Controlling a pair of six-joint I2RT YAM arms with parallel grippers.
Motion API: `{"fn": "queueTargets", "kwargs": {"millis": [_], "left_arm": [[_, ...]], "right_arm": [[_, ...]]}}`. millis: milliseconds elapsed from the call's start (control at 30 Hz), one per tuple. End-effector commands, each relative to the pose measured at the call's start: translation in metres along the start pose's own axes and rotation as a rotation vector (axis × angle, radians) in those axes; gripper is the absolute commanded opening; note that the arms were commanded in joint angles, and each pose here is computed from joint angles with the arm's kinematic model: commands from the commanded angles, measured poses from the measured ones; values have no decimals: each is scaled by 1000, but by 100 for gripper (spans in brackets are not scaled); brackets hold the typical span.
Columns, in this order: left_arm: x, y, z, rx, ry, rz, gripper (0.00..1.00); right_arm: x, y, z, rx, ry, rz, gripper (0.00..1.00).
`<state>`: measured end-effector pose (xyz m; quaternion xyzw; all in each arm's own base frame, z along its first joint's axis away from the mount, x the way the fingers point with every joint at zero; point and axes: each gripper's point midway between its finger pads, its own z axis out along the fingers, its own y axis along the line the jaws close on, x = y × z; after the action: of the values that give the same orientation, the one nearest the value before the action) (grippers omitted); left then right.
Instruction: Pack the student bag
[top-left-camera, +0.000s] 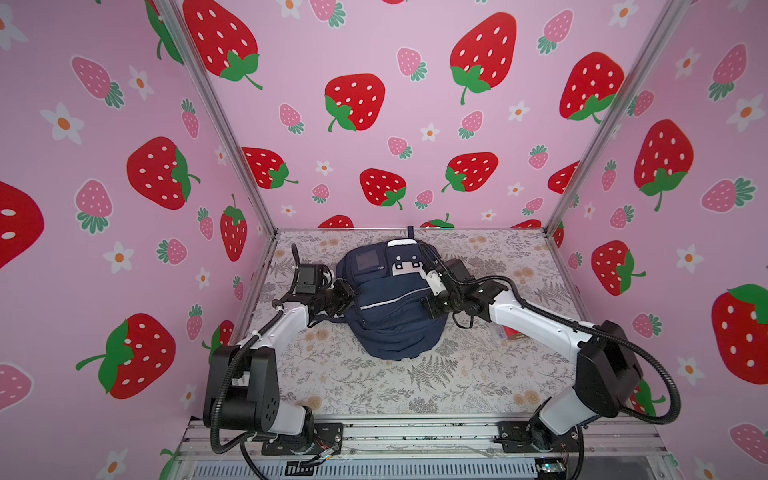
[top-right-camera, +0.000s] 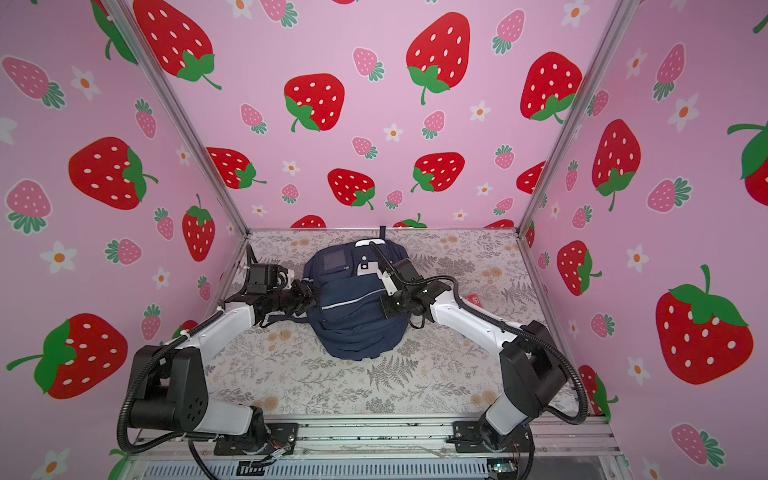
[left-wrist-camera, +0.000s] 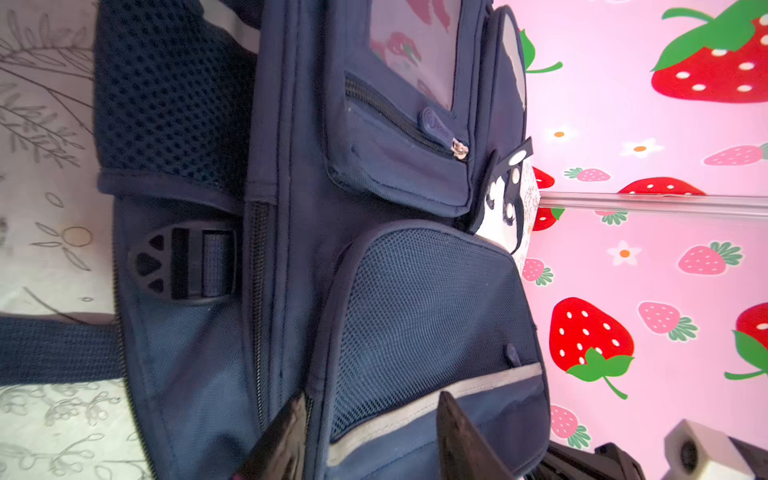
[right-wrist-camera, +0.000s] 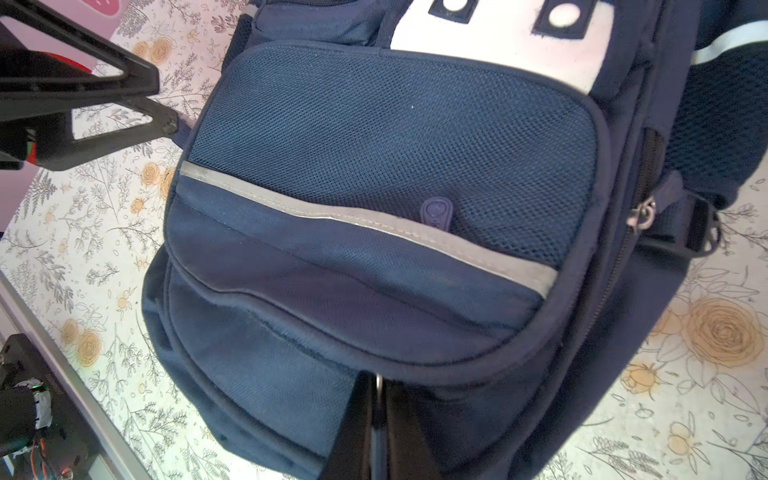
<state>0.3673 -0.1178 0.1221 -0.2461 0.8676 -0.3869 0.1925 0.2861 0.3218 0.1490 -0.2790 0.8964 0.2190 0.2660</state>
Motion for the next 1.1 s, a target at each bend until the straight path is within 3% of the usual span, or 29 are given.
{"fn": "queueTargets", "kwargs": {"millis": [0,233,333,467,767,1067], "left_arm": [[0,-4,12,67,9,-60,54],[-6,-6,35,80,13,-86,48],[-9,-12,35,101,8,-102,34],[-8,-35,30,214,4,-155,1],[-3,-58,5,300,-117,-230,0],[-12,-70,0,498,-220,-355,0]], "right_arm": [[-11,-1,-9,19,-31,-37,0],[-4,-3,-13,29,-2,-77,0],[0,0,-12,20,8,-89,0],[8,9,-9,21,41,-149,0],[1,57,-5,-47,69,-300,0],[-5,135,16,-234,59,-329,0]]}}
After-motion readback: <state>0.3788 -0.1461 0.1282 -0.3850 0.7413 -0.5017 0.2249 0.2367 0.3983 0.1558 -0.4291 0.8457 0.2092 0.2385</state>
